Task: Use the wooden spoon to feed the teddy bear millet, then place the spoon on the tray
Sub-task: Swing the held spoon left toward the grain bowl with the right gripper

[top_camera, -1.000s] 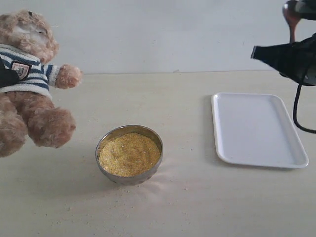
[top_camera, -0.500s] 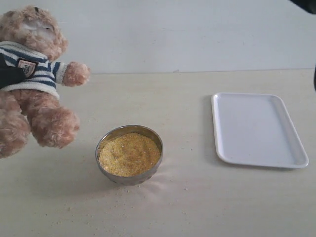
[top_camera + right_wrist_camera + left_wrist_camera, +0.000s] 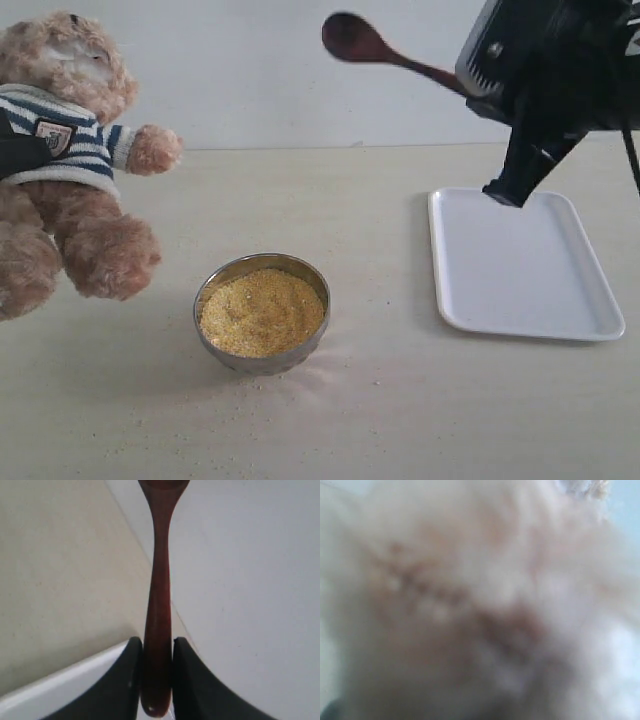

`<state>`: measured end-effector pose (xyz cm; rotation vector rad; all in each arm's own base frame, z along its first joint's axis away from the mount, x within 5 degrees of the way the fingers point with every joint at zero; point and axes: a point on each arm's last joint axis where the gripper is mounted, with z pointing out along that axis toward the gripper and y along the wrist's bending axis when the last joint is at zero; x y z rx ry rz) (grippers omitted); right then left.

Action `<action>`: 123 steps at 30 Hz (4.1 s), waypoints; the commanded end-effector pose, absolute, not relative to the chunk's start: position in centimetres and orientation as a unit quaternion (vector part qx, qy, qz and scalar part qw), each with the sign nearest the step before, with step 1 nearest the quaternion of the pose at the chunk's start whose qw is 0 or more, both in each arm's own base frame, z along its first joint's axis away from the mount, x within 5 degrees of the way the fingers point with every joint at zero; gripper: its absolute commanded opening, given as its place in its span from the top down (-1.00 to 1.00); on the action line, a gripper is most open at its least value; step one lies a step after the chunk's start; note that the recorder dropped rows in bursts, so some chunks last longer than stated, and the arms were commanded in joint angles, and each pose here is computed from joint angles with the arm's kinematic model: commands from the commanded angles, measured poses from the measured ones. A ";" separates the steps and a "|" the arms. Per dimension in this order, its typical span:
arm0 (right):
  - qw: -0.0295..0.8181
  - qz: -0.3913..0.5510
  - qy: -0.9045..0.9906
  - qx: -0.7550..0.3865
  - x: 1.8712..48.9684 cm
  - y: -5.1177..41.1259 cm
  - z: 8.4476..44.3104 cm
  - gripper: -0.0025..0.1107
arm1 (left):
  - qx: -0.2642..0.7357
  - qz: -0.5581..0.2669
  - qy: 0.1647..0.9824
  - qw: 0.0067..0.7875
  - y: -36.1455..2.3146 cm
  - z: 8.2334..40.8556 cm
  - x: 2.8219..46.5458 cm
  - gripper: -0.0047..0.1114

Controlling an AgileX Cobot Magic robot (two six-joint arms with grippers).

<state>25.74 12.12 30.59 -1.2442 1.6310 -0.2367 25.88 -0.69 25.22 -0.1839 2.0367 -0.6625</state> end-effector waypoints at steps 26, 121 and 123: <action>0.605 -0.137 0.648 -0.442 28.2 12.3 31.3 0.96 | -0.076 -0.282 0.826 0.481 -0.8 25.6 25.7 0.83; 0.501 0.084 0.833 -0.218 27.3 23.4 26.3 0.96 | -0.072 -0.281 0.827 0.482 -0.8 25.6 25.7 0.83; 0.494 0.098 0.829 -0.243 26.9 23.6 26.0 0.96 | -0.070 -0.280 0.828 0.481 -0.8 25.5 25.7 0.83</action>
